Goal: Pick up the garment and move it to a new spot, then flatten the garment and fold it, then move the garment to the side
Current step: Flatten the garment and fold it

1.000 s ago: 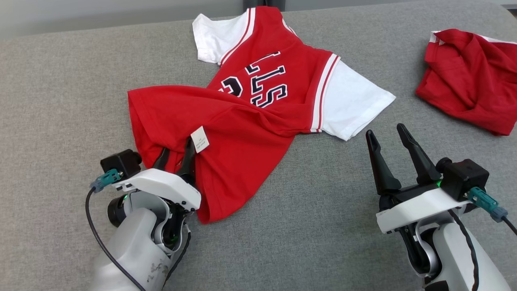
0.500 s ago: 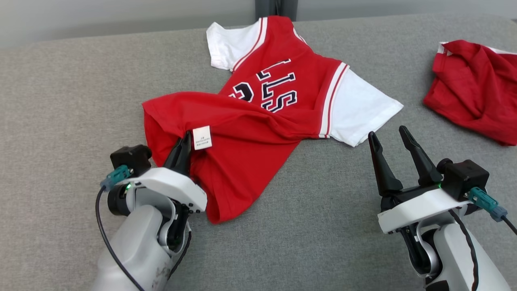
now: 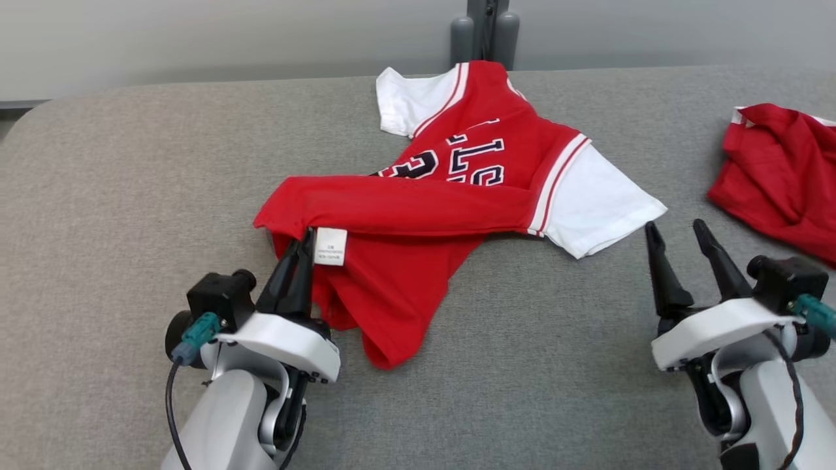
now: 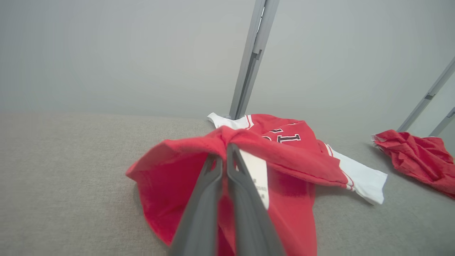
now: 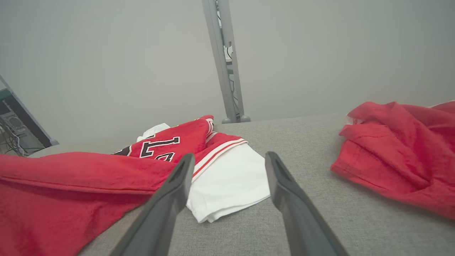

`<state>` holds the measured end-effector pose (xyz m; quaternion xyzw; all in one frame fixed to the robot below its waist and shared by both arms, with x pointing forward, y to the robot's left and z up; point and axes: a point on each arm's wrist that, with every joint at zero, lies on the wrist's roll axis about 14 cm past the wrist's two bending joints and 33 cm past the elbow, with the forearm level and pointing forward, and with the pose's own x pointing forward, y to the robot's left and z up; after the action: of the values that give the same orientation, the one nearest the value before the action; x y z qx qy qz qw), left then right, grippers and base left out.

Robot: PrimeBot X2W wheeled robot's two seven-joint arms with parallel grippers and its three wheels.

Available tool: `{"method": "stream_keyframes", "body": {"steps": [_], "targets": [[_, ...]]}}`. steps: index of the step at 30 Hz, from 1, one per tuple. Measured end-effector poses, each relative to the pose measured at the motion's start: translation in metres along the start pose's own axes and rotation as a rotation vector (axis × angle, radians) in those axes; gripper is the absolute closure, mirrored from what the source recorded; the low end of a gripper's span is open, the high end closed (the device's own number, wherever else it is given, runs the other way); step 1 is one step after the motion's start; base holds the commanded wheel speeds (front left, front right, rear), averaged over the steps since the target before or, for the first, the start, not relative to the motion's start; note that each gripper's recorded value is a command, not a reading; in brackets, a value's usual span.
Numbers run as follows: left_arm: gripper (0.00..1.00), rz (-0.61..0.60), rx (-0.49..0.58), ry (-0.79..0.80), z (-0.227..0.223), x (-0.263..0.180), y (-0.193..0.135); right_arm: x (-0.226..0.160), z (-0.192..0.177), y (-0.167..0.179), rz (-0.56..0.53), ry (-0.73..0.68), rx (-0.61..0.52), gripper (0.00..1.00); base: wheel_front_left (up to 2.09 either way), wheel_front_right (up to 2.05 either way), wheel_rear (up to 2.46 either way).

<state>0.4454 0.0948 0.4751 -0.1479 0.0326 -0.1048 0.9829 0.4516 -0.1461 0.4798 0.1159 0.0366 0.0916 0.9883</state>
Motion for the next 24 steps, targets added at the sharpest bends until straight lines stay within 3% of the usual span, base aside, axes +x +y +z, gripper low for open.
{"method": "stream_keyframes", "body": {"steps": [5,11,24], "targets": [[1.0,-0.023,0.024,0.019,-0.009,-0.015,-0.005,0.024,-0.021,-0.025,-0.07,0.142,0.049,0.0,0.0,0.0,0.0],[1.0,-0.033,0.021,0.066,-0.027,-0.019,-0.005,0.056,-0.052,-0.064,-0.167,0.304,0.028,0.0,0.0,0.0,0.0],[1.0,-0.003,0.01,0.096,-0.038,-0.013,0.004,0.078,-0.09,-0.073,-0.206,0.422,0.053,0.0,0.0,0.0,0.0]]}}
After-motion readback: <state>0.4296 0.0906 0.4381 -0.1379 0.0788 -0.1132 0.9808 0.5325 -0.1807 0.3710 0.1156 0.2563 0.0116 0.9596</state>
